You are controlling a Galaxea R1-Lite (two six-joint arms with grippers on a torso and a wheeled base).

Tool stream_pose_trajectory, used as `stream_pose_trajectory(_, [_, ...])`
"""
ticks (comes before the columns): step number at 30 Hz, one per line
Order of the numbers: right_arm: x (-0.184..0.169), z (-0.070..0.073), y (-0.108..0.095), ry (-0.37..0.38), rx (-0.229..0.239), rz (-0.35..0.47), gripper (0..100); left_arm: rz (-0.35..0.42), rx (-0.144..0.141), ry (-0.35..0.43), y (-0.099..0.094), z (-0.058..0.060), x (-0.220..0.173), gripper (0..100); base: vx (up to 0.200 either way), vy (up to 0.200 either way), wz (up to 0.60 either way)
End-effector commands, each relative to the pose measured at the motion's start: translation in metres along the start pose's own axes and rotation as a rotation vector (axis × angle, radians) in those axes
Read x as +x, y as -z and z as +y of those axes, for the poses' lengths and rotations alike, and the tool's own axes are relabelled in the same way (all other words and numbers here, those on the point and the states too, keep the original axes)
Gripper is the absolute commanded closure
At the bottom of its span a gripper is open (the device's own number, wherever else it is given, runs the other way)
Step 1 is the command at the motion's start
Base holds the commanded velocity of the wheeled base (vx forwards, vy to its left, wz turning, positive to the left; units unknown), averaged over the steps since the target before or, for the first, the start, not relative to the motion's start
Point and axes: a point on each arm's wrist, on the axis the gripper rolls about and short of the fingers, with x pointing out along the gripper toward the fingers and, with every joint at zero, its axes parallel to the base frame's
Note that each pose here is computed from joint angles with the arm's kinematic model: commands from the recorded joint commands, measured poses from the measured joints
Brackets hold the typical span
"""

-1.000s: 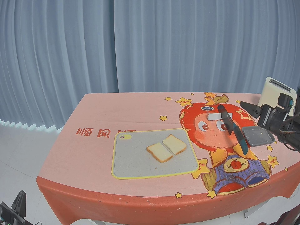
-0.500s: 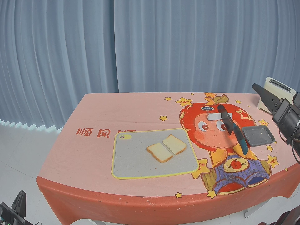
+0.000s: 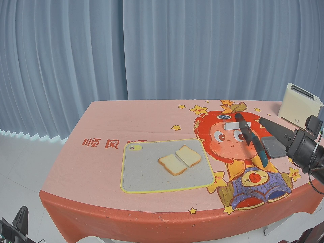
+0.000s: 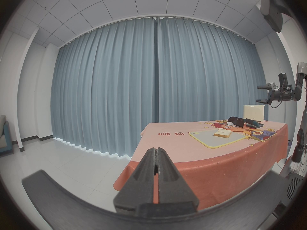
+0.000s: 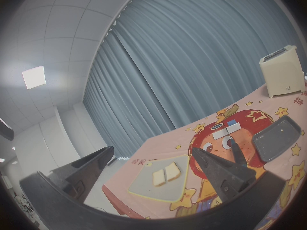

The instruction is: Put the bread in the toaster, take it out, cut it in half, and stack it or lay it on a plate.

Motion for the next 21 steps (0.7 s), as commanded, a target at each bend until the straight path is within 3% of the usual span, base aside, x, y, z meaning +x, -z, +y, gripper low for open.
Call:
stream_pose_trajectory(1, [0.014,0.007,-0.009,0.013,-0.071,0.059,0,0.001,0.000,-0.001,0.005,0.000,0.000,100,0.000,0.000,0.00])
stream_pose_trajectory(3, [0.017,0.012,-0.009,0.015,-0.149,0.117,0,0.001,0.000,-0.001,0.005,0.000,0.000,100,0.000,0.000,0.00])
stream_pose_trajectory(5, [0.021,0.018,-0.009,0.009,-0.191,0.159,0,0.001,-0.001,-0.001,0.005,0.000,0.000,100,0.000,0.000,0.00])
stream_pose_trajectory(11, [0.037,0.034,-0.009,-0.001,-0.220,0.297,0,0.001,0.000,-0.001,0.005,0.000,0.000,100,0.000,0.000,0.00])
stream_pose_trajectory(14, [0.046,0.031,-0.001,0.020,-0.240,0.365,0,0.001,0.000,-0.001,0.005,0.000,0.000,100,0.000,0.000,0.00])
stream_pose_trajectory(17, [0.055,0.028,0.006,0.035,-0.273,0.396,0,0.001,0.000,-0.001,0.005,0.000,0.000,100,0.000,0.000,0.00])
stream_pose_trajectory(21, [0.065,0.031,0.001,0.024,-0.269,0.394,0,0.001,0.000,-0.001,0.005,0.000,0.000,100,0.000,0.000,0.00])
